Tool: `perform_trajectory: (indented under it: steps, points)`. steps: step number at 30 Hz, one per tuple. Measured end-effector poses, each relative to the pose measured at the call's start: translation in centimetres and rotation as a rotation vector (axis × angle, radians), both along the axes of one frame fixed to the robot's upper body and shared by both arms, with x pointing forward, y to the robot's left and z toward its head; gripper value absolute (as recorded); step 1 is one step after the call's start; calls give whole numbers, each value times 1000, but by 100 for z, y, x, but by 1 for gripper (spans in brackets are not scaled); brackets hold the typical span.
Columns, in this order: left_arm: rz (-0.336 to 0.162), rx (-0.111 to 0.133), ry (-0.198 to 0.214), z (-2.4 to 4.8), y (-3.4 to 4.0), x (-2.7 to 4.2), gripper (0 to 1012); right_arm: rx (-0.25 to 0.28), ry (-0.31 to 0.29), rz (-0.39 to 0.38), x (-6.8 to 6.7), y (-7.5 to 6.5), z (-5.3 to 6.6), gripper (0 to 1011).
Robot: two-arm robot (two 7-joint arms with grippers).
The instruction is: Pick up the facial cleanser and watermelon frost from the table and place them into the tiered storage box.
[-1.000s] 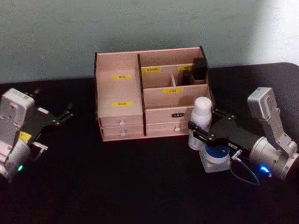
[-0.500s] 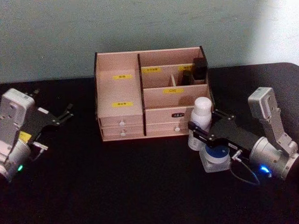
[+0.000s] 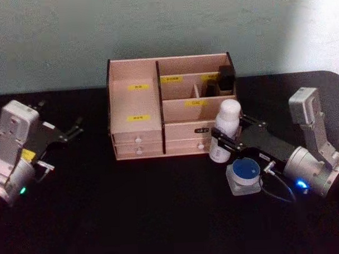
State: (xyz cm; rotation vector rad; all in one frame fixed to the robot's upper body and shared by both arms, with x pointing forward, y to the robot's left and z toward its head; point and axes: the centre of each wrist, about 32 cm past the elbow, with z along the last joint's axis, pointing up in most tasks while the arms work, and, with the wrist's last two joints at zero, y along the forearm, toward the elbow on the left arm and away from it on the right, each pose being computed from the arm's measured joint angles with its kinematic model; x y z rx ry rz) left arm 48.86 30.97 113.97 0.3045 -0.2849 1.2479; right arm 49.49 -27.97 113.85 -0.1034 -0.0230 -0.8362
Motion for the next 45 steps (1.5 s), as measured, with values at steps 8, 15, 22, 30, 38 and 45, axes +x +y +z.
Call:
perform_trajectory:
  steps: [8, 15, 22, 30, 38, 45]
  points:
    - [0, 0, 0, 0, 0, 0, 1001, 35, -22, 39, -1, -5, 180, 592]
    - [0, 0, 0, 0, 0, 0, 1001, 69, -36, 79, -11, 0, 336, 592]
    - [0, 0, 0, 0, 0, 0, 1001, 86, -52, 99, 14, 11, 449, 592]
    - [0, 0, 0, 0, 0, 0, 1001, 95, -79, 97, 108, 54, 574, 592]
    - [0, 0, 0, 0, 0, 0, 1001, 78, -94, 71, 256, 107, 611, 592]
    - [0, 0, 0, 0, 0, 0, 1001, 64, -94, 53, 390, 136, 603, 592]
